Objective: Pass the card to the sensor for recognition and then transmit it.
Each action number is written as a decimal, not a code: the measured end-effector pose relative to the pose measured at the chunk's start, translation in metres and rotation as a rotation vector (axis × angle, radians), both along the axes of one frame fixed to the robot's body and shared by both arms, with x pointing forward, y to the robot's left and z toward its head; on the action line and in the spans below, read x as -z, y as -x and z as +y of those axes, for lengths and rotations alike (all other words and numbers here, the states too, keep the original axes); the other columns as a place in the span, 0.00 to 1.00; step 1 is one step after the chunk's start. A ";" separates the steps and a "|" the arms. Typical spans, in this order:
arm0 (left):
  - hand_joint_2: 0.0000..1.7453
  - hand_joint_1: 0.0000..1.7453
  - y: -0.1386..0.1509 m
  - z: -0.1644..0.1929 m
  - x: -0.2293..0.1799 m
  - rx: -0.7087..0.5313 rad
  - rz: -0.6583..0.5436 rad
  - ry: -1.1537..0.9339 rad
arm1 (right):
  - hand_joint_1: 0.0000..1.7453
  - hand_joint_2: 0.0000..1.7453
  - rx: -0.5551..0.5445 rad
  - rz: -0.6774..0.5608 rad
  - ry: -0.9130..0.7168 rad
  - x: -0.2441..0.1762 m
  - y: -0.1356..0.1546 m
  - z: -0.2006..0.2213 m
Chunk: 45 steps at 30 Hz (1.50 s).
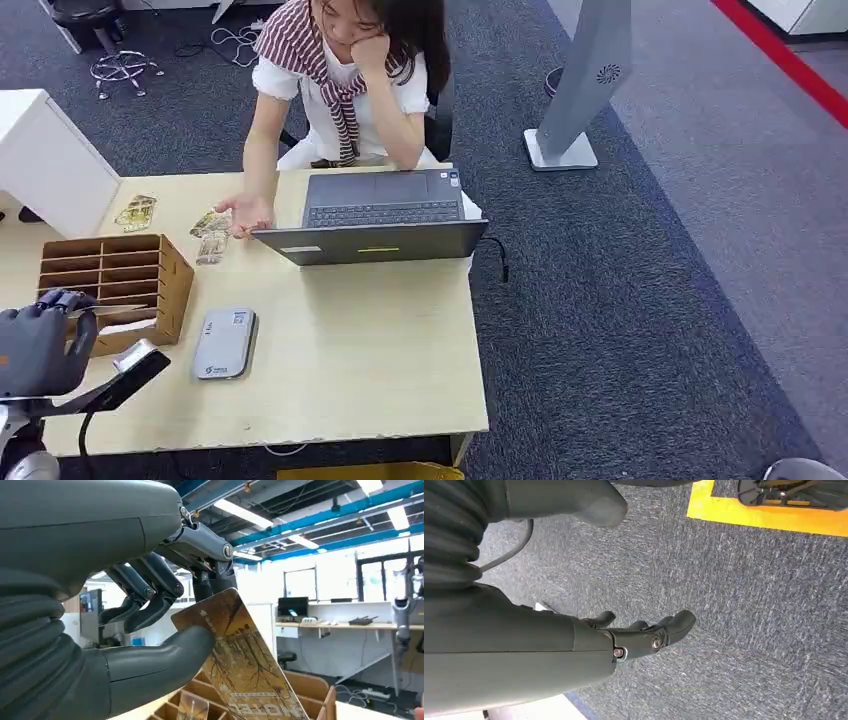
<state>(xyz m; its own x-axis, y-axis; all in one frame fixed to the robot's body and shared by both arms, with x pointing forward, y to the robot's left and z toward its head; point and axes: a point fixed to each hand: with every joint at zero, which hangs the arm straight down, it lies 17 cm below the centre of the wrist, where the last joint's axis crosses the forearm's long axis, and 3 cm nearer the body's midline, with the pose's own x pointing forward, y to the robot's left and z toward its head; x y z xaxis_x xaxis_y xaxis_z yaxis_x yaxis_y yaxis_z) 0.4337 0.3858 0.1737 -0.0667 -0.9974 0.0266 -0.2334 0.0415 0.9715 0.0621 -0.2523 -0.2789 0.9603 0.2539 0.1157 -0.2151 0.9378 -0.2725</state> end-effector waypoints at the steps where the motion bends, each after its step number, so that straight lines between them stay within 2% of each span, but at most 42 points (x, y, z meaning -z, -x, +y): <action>1: 1.00 1.00 0.003 -0.001 -0.001 0.009 0.004 0.001 | 0.00 1.00 0.003 0.000 0.000 0.000 0.000 0.000; 5: 1.00 1.00 0.010 -0.009 -0.017 0.047 -0.015 -0.008 | 0.00 1.00 0.008 0.003 0.000 0.000 0.002 0.000; 8: 1.00 1.00 0.003 -0.010 -0.035 0.034 -0.056 -0.047 | 0.00 1.00 -0.014 0.002 0.000 0.000 0.000 0.000; 13: 1.00 1.00 -0.043 -0.014 -0.091 -0.007 -0.186 -0.138 | 0.00 1.00 -0.074 -0.008 -0.002 -0.001 -0.006 0.003; 19: 1.00 1.00 -0.100 -0.021 -0.125 -0.052 -0.228 -0.196 | 0.00 1.00 -0.118 -0.036 0.000 -0.002 -0.016 0.004; 22: 1.00 1.00 -0.125 -0.033 -0.130 -0.050 -0.213 -0.201 | 0.00 1.00 -0.131 -0.042 0.004 -0.003 -0.020 0.004; 26: 1.00 1.00 -0.139 -0.043 -0.131 -0.041 -0.200 -0.197 | 0.00 1.00 -0.132 -0.043 0.007 -0.003 -0.020 0.004; 37: 1.00 1.00 -0.158 -0.055 -0.130 -0.048 -0.164 -0.175 | 0.00 1.00 -0.132 -0.043 0.006 -0.003 -0.020 0.004; 43: 1.00 1.00 -0.163 -0.047 -0.122 -0.095 -0.138 -0.154 | 0.00 1.00 -0.134 -0.043 0.007 -0.003 -0.020 0.004; 44: 1.00 0.00 -0.163 -0.047 -0.120 -0.096 -0.135 -0.153 | 0.00 1.00 -0.134 -0.043 0.007 -0.003 -0.020 0.004; 45: 1.00 0.00 -0.163 -0.047 -0.118 -0.098 -0.131 -0.152 | 0.00 1.00 -0.134 -0.043 0.007 -0.003 -0.020 0.004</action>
<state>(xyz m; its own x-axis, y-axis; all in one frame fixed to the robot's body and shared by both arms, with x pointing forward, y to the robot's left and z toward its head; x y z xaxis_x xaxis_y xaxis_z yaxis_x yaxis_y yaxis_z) 0.5969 0.3389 0.2922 0.0375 -0.9912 -0.1270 -0.3536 -0.1321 0.9260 0.0819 -0.2481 -0.2762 0.9119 0.3805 0.1536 -0.3263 0.8995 -0.2907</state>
